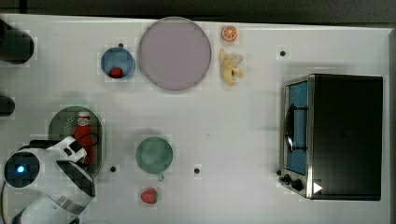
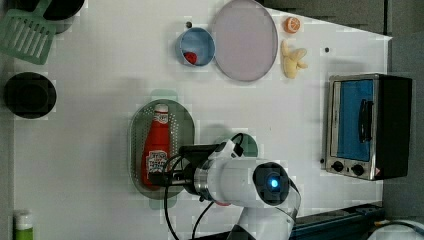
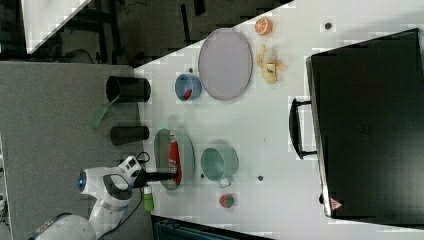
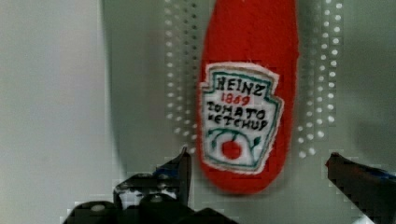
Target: Pick ketchup from strainer and place it on the table
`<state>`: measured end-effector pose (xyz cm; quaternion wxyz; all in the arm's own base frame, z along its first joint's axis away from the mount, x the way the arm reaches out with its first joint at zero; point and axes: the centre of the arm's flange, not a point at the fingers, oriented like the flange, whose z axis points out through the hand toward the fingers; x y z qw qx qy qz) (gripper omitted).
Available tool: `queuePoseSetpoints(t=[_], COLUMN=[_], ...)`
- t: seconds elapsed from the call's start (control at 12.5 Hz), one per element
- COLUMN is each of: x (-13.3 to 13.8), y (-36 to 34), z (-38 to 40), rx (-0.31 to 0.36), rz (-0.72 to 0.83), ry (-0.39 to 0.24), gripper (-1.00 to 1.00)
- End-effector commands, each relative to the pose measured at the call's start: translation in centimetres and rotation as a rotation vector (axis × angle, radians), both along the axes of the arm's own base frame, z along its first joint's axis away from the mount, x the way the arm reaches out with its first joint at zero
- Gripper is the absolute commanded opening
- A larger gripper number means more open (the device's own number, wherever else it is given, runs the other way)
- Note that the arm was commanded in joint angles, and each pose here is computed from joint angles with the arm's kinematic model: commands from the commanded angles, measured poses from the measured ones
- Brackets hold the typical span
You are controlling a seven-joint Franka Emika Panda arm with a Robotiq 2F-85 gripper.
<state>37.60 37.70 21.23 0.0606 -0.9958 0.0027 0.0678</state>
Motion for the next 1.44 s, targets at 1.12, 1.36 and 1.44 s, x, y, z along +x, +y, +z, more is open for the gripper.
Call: queuePoseSetpoints(t=[1.12, 1.36, 1.44], x=[2.7, 3.1, 3.5], y=[2.2, 2.8, 2.8], z=[-0.9, 5.4, 7.7], rx=[0.033, 0.079, 0.094], rz=[-0.102, -0.181, -0.223], ry=[-0.096, -0.127, -0.134], gripper=[0.21, 0.21, 0.21])
